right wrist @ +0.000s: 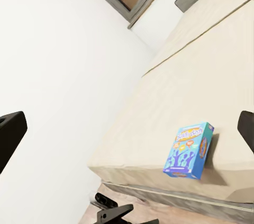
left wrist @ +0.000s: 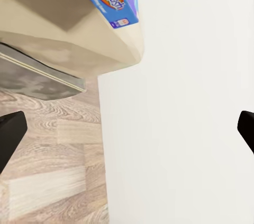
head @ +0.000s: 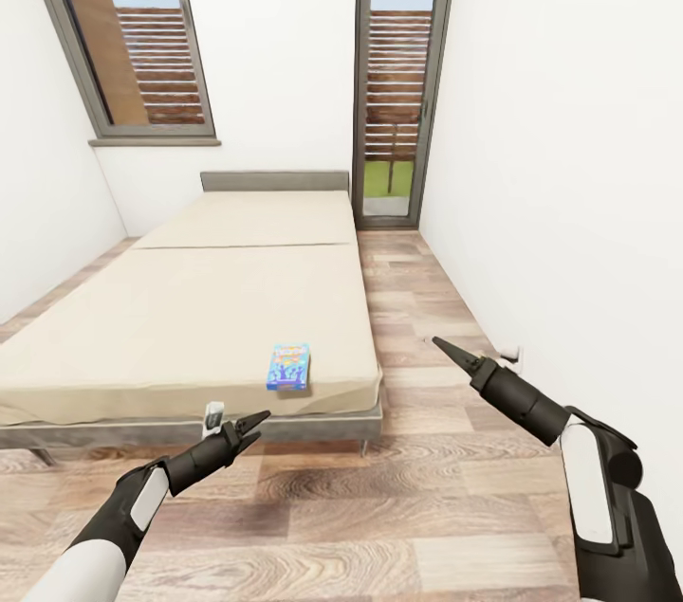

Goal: Put all the toys in the child's room - the three board games (two on the bed and one on the table), the two jigsaw puzzles on the table, and the tennis ball on the table - inside the toy box on the table in the child's room.

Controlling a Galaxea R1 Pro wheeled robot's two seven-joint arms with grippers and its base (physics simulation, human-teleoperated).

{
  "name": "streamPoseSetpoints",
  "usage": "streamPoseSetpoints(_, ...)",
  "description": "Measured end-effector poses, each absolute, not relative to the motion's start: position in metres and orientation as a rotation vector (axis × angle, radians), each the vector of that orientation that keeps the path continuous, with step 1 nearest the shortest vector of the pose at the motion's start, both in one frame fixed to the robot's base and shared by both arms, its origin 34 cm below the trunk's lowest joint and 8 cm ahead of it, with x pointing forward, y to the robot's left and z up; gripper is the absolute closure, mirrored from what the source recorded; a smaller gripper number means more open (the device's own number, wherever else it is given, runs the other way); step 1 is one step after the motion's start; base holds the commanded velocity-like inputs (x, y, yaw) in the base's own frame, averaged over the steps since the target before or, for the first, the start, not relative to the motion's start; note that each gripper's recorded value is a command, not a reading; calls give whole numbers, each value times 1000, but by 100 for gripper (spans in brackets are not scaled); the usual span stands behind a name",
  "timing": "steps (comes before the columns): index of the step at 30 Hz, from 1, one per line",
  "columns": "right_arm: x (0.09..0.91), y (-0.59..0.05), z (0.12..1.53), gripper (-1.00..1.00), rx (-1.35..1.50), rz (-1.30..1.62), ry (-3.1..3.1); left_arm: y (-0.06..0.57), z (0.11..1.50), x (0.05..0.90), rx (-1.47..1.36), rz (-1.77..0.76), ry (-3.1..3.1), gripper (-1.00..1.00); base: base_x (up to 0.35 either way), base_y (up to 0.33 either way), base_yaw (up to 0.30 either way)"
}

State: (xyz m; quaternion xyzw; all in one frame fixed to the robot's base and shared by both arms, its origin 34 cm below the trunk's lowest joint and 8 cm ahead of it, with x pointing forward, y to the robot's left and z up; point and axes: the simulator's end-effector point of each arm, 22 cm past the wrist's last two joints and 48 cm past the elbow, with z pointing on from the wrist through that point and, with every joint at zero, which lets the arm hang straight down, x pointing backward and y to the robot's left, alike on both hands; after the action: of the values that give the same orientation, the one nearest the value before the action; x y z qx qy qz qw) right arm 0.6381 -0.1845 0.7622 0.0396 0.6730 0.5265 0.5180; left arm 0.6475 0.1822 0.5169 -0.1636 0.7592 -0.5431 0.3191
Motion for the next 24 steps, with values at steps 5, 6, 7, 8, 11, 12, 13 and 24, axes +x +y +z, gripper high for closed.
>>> streamPoseSetpoints(5,626,-187,761,-100,42,1305,1573,184,515,651,-411,-1425,1976,-100,0,0,0)
streamPoseSetpoints(6,623,-187,761,-100,32,1314,1565,184,515,652,-407,-1424,1972,-100,0,0,0)
streamPoseSetpoints(7,621,-186,761,-100,22,1324,1556,184,514,652,-403,-1423,1968,-100,0,0,0)
streamPoseSetpoints(8,617,-185,763,-100,5,1341,1539,184,515,653,-397,-1423,1961,-100,0,0,0)
streamPoseSetpoints(11,610,-184,762,-100,-19,1366,1516,182,514,654,-380,-1422,1946,-100,0,0,0)
streamPoseSetpoints(12,609,-183,761,-100,-23,1370,1512,180,514,655,-373,-1422,1940,-100,0,0,0)
streamPoseSetpoints(13,608,-183,759,-100,-26,1372,1509,178,514,656,-366,-1423,1934,-100,0,0,0)
streamPoseSetpoints(24,602,-181,746,-100,-40,1379,1509,168,518,658,-321,-1434,1894,-100,0,0,0)
